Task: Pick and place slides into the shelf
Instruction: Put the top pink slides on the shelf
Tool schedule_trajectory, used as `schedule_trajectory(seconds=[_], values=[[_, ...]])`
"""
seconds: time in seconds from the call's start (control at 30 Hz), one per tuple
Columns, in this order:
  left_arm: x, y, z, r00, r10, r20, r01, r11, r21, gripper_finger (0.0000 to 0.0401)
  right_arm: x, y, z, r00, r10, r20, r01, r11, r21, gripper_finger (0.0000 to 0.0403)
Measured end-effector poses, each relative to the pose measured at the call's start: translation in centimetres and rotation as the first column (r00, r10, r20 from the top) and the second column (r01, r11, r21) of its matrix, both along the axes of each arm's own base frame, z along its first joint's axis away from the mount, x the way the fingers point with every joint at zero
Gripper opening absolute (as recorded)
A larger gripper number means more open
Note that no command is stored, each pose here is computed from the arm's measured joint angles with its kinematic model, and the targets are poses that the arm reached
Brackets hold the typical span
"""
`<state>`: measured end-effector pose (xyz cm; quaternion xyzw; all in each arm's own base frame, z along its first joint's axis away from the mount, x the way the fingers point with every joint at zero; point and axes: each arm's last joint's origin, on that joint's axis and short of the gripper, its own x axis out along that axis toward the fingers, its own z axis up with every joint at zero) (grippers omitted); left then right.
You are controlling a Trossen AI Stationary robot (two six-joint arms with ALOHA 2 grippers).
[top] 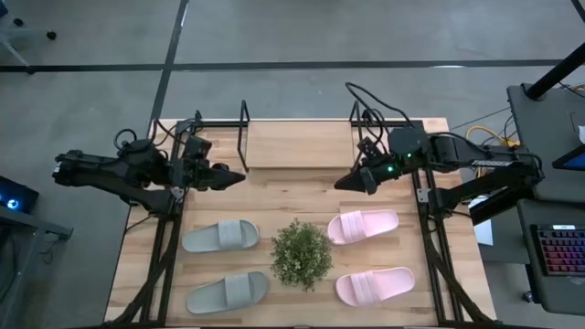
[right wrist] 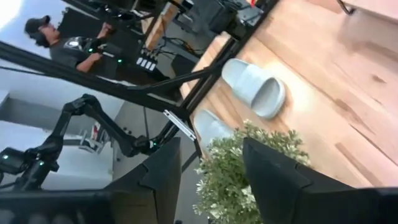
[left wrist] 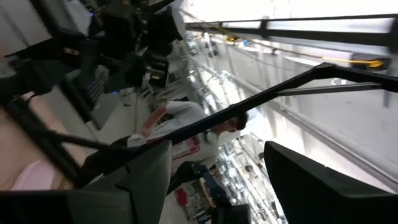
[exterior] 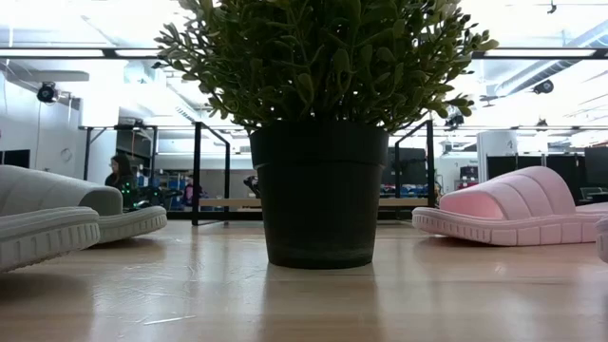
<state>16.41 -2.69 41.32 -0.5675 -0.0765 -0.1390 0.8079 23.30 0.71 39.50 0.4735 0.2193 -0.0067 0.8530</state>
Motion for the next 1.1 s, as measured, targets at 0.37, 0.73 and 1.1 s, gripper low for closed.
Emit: schedule_trajectory(seconds=[0.37, 0.73, 1.1], values=[[-0.9, 0.2, -0.9, 0.993, 0.004, -0.114, -0.005, 1.000, -0.009, 0.0240, -0.9, 0.1, -4.3, 0.991, -0.033, -0.126, 0.044, 0.995, 0.086, 0.0190], [-1.1, 0.1, -0.9, 0.993, -0.010, -0.114, 0.009, 1.000, -0.003, 0.0240, -2.5, 0.1, -7.4, 0.983, -0.041, -0.180, 0.074, 0.982, 0.177, 0.0201], [-1.1, 0.1, -0.9, 0.994, -0.010, -0.113, 0.012, 1.000, 0.014, 0.0240, -3.0, 0.2, -10.4, 0.964, -0.023, -0.266, 0.076, 0.979, 0.189, 0.0201]])
